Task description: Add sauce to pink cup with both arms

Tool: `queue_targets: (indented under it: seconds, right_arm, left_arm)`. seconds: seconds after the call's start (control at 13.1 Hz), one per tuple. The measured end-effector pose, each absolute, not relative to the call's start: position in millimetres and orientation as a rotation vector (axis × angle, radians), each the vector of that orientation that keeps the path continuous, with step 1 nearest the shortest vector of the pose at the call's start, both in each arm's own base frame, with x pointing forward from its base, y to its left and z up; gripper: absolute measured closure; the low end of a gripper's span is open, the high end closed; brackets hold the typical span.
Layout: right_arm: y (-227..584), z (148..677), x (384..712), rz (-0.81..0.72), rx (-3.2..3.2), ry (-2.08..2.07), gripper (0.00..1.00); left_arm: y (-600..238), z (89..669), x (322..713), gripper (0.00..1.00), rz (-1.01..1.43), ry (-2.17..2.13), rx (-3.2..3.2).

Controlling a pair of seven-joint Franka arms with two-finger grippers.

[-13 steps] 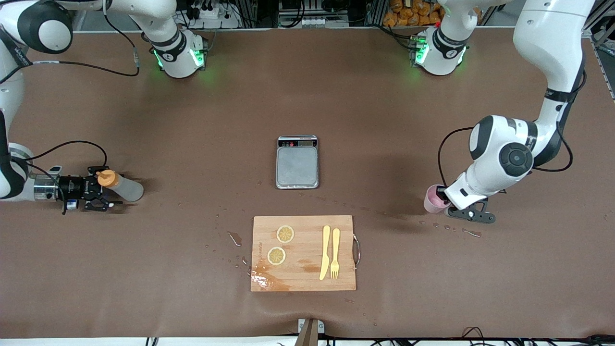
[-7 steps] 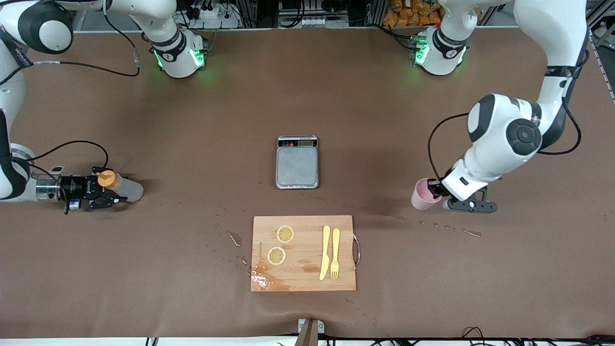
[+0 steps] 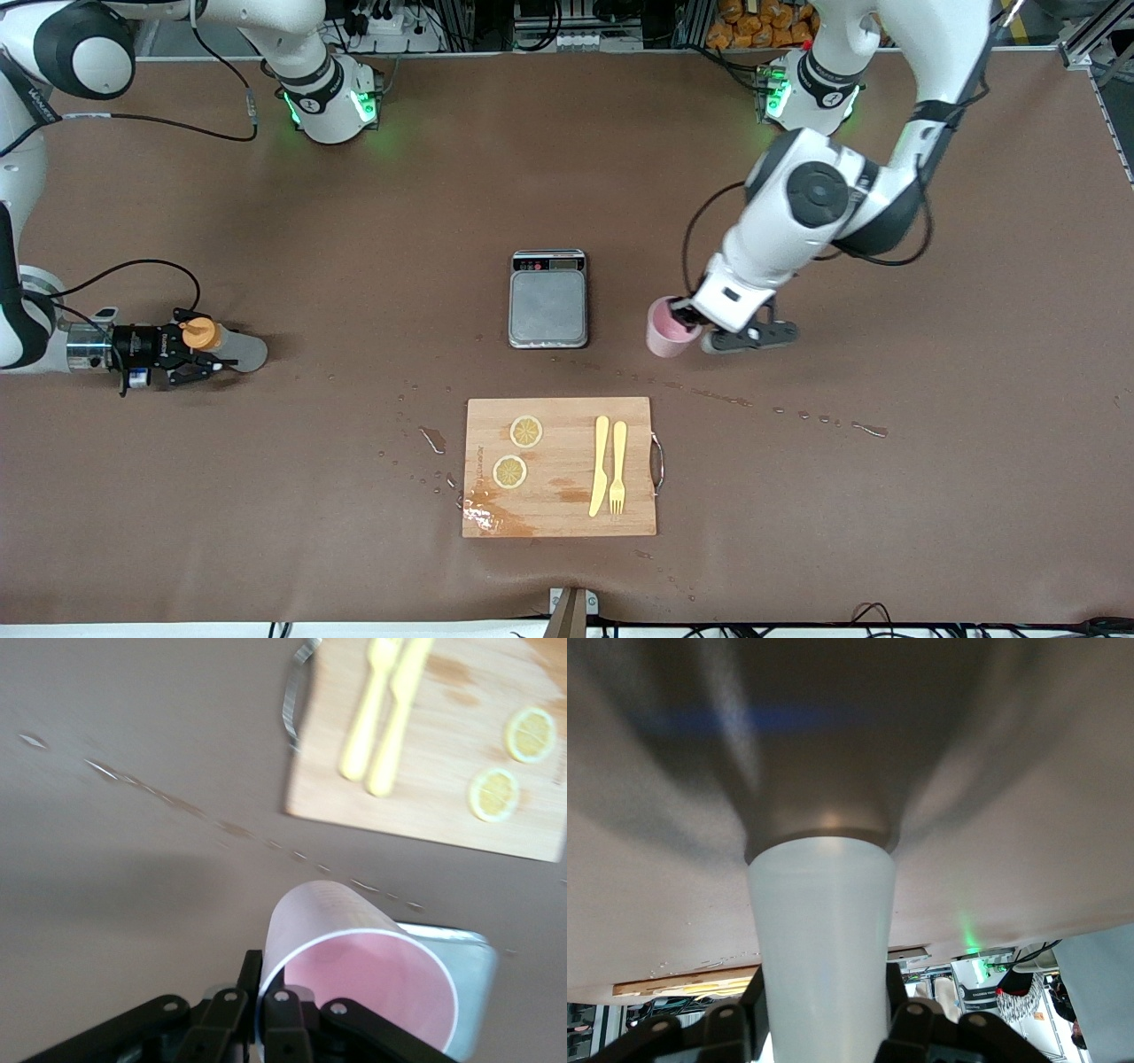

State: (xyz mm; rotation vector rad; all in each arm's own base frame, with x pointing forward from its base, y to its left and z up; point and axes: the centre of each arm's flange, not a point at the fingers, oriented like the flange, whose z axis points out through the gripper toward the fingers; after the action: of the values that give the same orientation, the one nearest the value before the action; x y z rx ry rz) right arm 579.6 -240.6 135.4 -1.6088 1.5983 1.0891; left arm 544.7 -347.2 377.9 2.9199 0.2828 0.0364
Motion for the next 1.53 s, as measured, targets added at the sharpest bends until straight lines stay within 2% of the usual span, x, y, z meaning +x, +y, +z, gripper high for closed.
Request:
queue_targets:
  seconds: [0.08,0.38,0.46,0.77,1.23,1.53]
  right_arm:
    - [-235,138,585,1.094,-1.612,1.601,0.54]
    - [-204,162,612,1.092,-1.664,1.610,0.55]
    - [-200,168,618,1.087,-1.672,1.615,0.57]
    - [-188,193,630,1.073,-1.711,1.648,0.60]
    - [-145,230,649,1.037,-1.856,1.742,0.60]
    - [-116,256,660,0.989,-1.934,1.825,0.60]
  left_arm:
    - [-368,377,538,0.96,0.021,0.312,2.906]
    - [-433,363,515,0.96,-0.048,0.350,2.877]
    - [-447,359,510,0.96,-0.064,0.349,2.872]
    - [-492,338,489,0.96,-0.121,0.301,2.869]
    - [-534,285,486,0.96,-0.084,0.293,2.909]
    - [-541,278,480,0.96,-0.083,0.271,2.918]
